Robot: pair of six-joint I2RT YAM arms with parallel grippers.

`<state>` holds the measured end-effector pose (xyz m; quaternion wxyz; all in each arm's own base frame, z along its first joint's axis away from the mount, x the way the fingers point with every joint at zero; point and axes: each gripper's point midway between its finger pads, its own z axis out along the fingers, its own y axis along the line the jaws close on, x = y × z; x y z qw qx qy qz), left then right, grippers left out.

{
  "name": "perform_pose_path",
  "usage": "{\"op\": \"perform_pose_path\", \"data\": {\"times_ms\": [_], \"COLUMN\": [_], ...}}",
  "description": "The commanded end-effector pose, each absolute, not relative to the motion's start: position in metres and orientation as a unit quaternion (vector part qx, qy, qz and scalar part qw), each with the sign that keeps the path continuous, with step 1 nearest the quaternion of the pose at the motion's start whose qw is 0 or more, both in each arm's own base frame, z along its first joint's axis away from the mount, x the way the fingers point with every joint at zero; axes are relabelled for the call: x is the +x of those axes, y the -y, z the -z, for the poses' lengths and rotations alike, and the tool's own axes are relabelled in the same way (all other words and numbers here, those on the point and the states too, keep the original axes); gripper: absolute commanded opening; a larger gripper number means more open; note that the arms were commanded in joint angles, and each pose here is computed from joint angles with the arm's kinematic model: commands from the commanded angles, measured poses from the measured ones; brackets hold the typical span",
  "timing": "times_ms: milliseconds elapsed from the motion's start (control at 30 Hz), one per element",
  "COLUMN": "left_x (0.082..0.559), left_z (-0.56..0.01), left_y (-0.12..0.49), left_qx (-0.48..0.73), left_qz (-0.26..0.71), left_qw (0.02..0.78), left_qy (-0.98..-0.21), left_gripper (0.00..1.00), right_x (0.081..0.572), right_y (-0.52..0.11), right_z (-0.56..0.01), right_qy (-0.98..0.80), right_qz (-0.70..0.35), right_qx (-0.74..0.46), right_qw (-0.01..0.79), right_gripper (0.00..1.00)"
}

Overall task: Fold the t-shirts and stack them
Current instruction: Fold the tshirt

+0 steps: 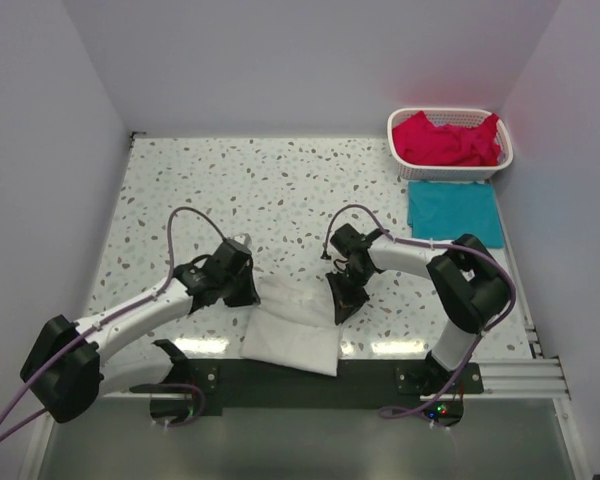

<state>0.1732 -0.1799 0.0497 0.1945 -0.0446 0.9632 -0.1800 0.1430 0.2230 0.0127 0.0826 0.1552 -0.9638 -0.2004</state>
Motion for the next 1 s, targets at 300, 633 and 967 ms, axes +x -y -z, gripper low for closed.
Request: {"op": "perform_pose_path", "data": {"times_ms": [300, 633, 967], "left_x": [0.236, 0.248, 0.262], "left_z": [-0.072, -0.051, -0.094], "left_y": [0.196, 0.198, 0.205], "left_qx": [-0.038, -0.039, -0.026], "left_qz": [0.155, 0.132, 0.170], "left_qw": [0.276, 0.273, 0.334], "left_qy": [-0.948, -0.952, -0.927], "left_gripper": [0.03, 0.14, 0.64], "right_x": [0.161, 0.179, 0.218], "right_y": [-0.197, -0.195, -0.161], "right_z": [-0.006, -0.037, -0.090], "right_qy": [0.979, 0.983, 0.977], "right_qz": [0.123, 0.127, 0.083], "right_qx": [0.157, 0.126, 0.048], "right_qw": [0.032, -0.036, -0.191], "right_gripper": [0.00, 0.15, 0.43]}}
